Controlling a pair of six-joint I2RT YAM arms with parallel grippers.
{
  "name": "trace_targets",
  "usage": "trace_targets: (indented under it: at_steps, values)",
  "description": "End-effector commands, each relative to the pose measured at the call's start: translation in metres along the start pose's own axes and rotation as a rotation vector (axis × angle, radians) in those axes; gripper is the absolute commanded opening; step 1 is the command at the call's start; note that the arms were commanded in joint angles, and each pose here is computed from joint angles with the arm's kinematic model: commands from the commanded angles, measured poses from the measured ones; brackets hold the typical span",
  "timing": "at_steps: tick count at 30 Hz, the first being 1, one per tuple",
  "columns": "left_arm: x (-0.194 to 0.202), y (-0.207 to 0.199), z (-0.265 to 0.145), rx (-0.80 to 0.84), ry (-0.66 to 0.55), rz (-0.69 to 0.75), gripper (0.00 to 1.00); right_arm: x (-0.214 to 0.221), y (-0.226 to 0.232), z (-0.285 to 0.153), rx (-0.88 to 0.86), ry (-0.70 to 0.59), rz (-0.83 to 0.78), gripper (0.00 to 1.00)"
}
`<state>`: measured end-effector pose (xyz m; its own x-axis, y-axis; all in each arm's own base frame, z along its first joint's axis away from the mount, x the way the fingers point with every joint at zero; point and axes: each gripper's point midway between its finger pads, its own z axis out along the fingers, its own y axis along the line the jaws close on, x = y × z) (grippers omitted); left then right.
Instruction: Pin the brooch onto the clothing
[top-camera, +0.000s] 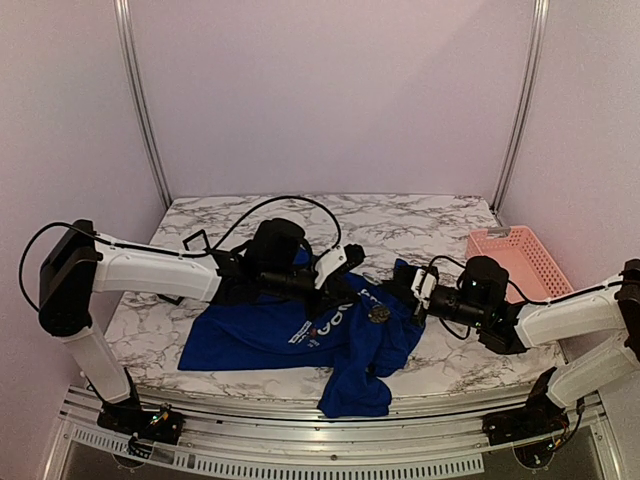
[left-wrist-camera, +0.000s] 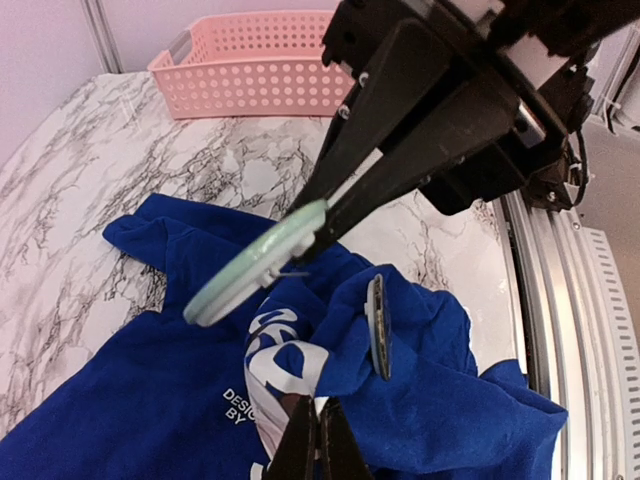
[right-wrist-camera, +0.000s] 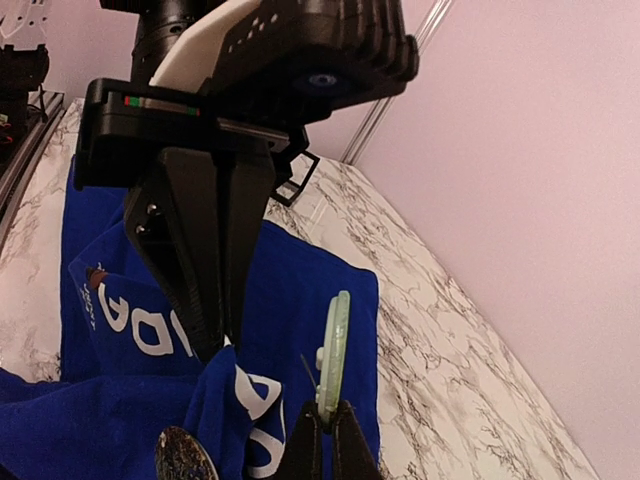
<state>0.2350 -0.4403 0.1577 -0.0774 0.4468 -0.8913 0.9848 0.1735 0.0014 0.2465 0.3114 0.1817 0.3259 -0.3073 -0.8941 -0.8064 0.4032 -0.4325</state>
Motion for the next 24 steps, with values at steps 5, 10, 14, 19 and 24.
trace_targets:
  at_steps: [5, 10, 14, 19, 24]
  values:
    - [-0.009, -0.003, -0.012, 0.003, -0.021, 0.263, 0.09, -0.005, -0.002, -0.012, 0.028, 0.008, 0.025, 0.0]
    - [-0.008, 0.002, -0.008, -0.041, -0.019, 0.494, 0.13, -0.003, 0.001, -0.011, 0.017, 0.009, 0.038, 0.0]
    - [0.01, 0.003, -0.004, -0.023, 0.038, 0.58, 0.28, 0.003, 0.004, -0.01, 0.011, 0.028, 0.047, 0.0]
    - [0.01, 0.017, 0.001, -0.039, 0.07, 0.552, 0.51, 0.005, 0.005, -0.009, 0.009, 0.033, 0.049, 0.0]
    - [0.007, 0.027, 0.01, -0.039, 0.103, 0.433, 0.46, 0.009, 0.005, -0.008, 0.011, 0.043, 0.056, 0.0]
